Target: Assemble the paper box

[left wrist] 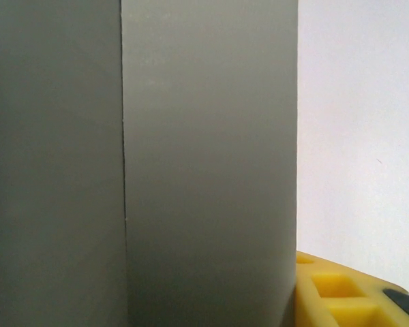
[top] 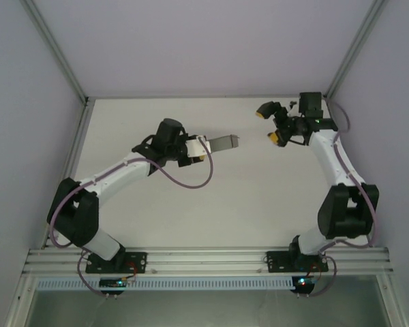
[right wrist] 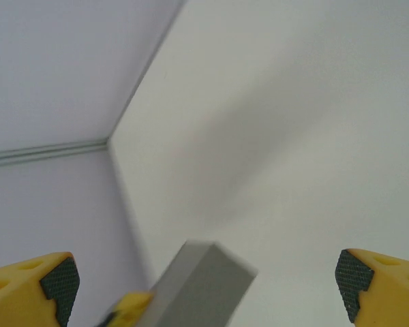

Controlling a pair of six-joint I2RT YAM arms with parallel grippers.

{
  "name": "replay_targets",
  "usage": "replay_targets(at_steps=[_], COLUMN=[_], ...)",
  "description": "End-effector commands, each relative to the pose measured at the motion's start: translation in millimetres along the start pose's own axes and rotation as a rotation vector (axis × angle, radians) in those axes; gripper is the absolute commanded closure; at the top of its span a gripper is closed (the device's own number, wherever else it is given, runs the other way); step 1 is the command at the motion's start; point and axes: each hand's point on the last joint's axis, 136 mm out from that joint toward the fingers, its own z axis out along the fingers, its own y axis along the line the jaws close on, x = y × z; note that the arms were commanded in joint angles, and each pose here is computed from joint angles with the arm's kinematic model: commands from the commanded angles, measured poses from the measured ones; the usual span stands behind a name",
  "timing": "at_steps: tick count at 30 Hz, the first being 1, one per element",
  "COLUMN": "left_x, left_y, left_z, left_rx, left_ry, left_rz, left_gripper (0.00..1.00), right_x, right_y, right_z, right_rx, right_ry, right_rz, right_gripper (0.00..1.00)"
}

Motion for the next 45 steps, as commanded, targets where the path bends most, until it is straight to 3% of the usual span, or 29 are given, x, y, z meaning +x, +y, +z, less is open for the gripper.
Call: replay_targets(at_steps=[1, 3, 6, 12, 16, 23, 30, 37, 44, 45], left_x=[8, 8, 14, 43, 51, 61, 61, 62, 63, 62], left_y=[-26, -39, -66, -65, -74, -74, -75, -74, -75, -75], left_z=[-13, -17, -20, 6, 14, 24, 25, 26, 25, 26], left_rx=[0.192, 0.284, 0.447, 0.492, 0.551, 0.574, 0.592, 0.588, 0.589, 0.589], left_ry=[0.054, 0.058, 0.083, 0.281, 0.306, 0.359, 0.362, 0.366, 0.365, 0.363], left_rz=[-0.09, -0.14, -0.155, -0.3, -0.298, -0.288, -0.286, -0.28, -0.274, -0.275], left_gripper=[0.67, 0.67, 0.66, 0.65, 0.65, 0.65, 0.65, 0.65, 0.64, 0.64], right_x=[-20, -16, 12, 63, 91, 122, 120, 135, 139, 141], right_y=[3, 12, 17, 34, 31, 5, -2, -6, -12, -11], right_z=[-19, -24, -17, -11, -3, 18, 44, 57, 68, 70], right_rx=[0.197, 0.195, 0.04, -0.218, -0.264, -0.102, -0.035, -0.067, -0.075, -0.087], right_ry=[-0.23, -0.248, -0.19, -0.057, 0.092, 0.302, 0.401, 0.551, 0.597, 0.601], right_rz=[-0.524, -0.741, -0.937, -1.244, -1.289, -1.384, -1.368, -1.358, -1.35, -1.342], right_gripper=[0.01, 0.01, 0.01, 0.01, 0.01, 0.12, 0.21, 0.35, 0.38, 0.43])
